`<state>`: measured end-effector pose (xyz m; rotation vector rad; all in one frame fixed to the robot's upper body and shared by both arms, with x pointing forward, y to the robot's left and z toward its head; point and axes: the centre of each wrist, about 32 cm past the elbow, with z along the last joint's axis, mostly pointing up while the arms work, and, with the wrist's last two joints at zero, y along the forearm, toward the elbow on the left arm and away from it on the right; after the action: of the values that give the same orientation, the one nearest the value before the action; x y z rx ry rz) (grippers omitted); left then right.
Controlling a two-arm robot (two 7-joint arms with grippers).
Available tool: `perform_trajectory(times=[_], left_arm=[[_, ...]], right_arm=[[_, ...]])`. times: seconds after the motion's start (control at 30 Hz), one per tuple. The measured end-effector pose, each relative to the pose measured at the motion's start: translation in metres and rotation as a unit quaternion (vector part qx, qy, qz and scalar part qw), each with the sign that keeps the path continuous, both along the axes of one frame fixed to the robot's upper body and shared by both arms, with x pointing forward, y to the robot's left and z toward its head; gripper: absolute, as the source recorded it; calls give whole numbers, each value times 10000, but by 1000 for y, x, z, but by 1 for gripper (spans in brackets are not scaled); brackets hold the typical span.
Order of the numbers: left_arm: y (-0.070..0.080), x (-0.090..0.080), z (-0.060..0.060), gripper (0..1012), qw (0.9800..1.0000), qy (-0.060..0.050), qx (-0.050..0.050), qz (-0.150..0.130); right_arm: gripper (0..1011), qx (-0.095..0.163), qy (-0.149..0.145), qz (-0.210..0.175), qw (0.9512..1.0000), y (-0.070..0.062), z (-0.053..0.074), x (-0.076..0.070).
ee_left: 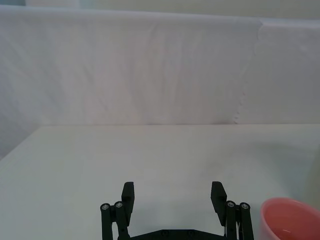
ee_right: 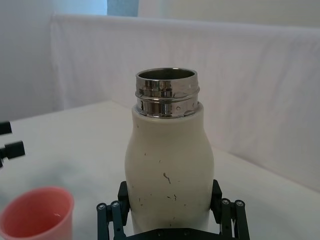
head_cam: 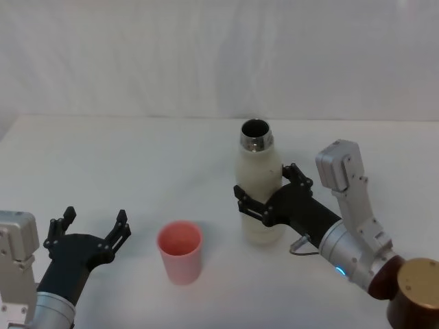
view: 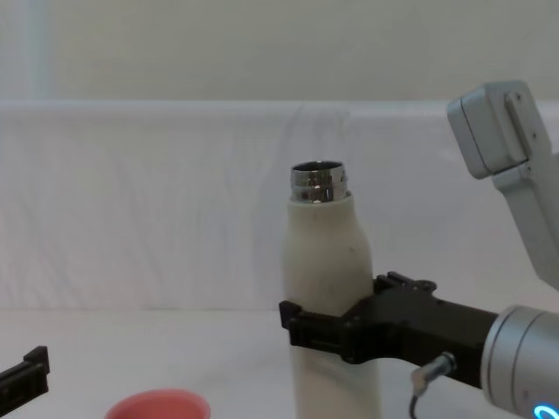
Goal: Grasp the thermos with one hand and pour water into the cup lid.
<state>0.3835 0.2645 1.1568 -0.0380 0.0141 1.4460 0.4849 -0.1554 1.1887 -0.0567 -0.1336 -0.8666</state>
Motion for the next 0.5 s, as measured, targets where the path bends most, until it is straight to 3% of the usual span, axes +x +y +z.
perform_trajectory(times=[0.23,0.5], left_arm=[[0,0,0,1001,10000,0,0,0],[0,0,0,1001,10000,0,0,0]], right_arm=[[957,-454,-272,-73,9986,-6,6,-7],[957,-1153,-603,-55,9915,-11,12,-13]])
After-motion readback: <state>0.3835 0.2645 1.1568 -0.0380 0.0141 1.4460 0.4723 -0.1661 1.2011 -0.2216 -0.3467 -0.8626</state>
